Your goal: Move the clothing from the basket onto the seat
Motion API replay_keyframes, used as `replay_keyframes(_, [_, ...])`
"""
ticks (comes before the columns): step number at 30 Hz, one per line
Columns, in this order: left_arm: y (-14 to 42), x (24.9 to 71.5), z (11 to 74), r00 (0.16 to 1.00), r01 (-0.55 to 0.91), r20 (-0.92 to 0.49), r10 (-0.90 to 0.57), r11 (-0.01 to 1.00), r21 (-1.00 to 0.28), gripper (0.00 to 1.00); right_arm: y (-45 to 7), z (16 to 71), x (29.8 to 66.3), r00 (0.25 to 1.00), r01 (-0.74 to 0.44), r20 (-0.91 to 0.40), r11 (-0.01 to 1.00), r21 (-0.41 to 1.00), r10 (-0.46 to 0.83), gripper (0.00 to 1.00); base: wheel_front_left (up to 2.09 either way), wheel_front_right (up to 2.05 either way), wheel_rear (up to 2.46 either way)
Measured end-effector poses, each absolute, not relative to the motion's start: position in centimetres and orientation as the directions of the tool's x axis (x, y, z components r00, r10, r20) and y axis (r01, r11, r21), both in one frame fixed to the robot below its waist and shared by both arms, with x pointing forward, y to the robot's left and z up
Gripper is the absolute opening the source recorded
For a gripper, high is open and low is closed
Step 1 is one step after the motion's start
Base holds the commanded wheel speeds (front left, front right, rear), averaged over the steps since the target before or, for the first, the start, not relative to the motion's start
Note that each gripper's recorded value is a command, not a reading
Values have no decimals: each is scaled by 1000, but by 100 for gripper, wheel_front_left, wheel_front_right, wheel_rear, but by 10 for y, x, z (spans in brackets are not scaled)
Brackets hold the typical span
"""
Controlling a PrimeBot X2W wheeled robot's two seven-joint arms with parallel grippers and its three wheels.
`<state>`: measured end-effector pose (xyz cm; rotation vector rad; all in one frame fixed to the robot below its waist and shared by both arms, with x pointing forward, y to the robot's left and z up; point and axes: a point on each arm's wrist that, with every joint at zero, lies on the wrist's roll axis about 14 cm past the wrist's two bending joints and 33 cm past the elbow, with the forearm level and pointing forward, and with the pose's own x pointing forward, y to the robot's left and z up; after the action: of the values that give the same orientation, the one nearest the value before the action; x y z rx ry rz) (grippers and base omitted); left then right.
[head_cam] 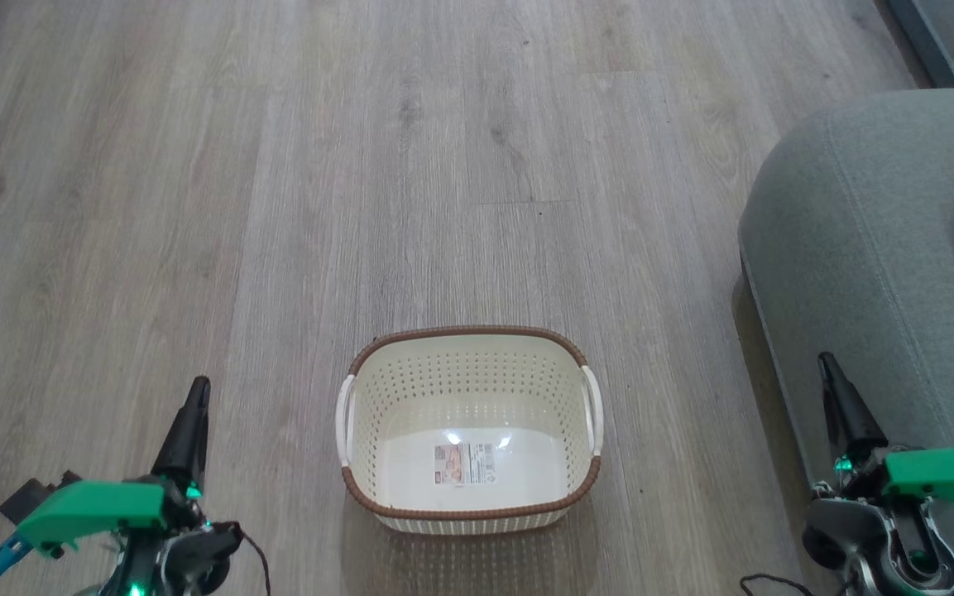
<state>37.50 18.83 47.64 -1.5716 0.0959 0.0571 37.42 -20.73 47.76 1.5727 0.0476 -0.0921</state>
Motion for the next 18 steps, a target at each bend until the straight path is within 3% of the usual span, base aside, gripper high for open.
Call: replay_keyframes(18, [188, 375, 476, 995, -97, -97, -25, -1, -995, 0, -207, 478, 374, 996, 89, -89, -4, 996, -28, 0, 0, 0, 0])
